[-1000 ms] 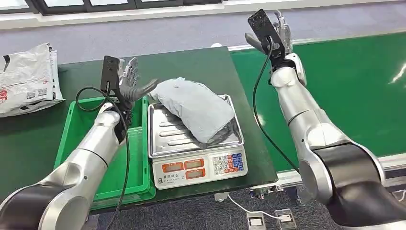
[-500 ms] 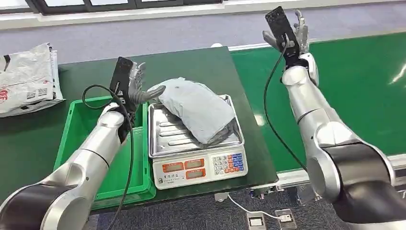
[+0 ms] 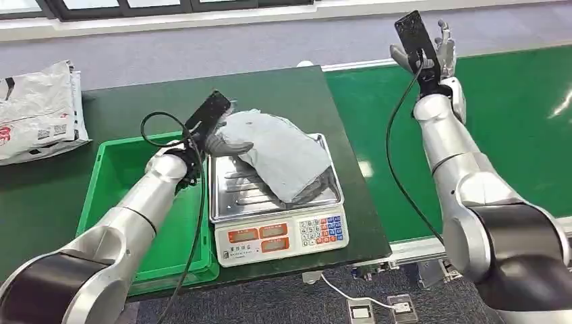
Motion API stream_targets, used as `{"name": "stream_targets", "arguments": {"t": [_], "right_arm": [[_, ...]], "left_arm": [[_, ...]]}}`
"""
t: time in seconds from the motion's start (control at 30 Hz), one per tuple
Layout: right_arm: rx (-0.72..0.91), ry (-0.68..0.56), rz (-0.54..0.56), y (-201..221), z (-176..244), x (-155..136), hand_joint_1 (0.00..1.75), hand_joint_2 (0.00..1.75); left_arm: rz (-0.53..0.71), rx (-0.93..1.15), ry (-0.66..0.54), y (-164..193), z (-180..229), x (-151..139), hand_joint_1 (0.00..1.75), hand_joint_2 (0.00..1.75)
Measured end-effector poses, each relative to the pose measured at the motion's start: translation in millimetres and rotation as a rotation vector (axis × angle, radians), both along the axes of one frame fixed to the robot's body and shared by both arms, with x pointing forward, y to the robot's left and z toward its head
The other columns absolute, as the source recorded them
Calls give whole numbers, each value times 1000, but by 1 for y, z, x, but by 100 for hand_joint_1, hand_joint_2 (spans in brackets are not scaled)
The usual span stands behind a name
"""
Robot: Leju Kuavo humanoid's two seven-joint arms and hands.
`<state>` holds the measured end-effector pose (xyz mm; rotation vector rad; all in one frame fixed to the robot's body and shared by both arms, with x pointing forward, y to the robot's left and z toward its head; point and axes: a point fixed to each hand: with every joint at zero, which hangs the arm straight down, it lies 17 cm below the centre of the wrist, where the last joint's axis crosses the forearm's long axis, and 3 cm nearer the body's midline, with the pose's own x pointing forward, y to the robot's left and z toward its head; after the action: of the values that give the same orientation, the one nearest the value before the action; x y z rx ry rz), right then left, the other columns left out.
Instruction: Moved the parcel from conveyor to table for the left to box.
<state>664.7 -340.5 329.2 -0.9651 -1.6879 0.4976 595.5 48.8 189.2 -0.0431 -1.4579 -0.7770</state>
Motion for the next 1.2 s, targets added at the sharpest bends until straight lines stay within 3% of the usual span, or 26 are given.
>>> {"name": "stream_targets", "arguments": {"t": [0.23, 0.63, 0.9, 1.2], "right_arm": [[-17, 20, 14, 1, -7, 0, 0, 175], [-25, 44, 56, 15, -21, -1, 0, 175], [-25, 52, 90, 32, -24, 0, 0, 175], [-28, 54, 112, 39, -25, 0, 0, 175]], "left_arm": [[-142, 154, -98, -34, -5, -19, 0, 175], [-197, 462, -261, -40, -18, -22, 0, 175], [-233, 542, -349, -51, -31, -32, 0, 175], [-212, 489, -428, -67, -30, -43, 0, 175]]}}
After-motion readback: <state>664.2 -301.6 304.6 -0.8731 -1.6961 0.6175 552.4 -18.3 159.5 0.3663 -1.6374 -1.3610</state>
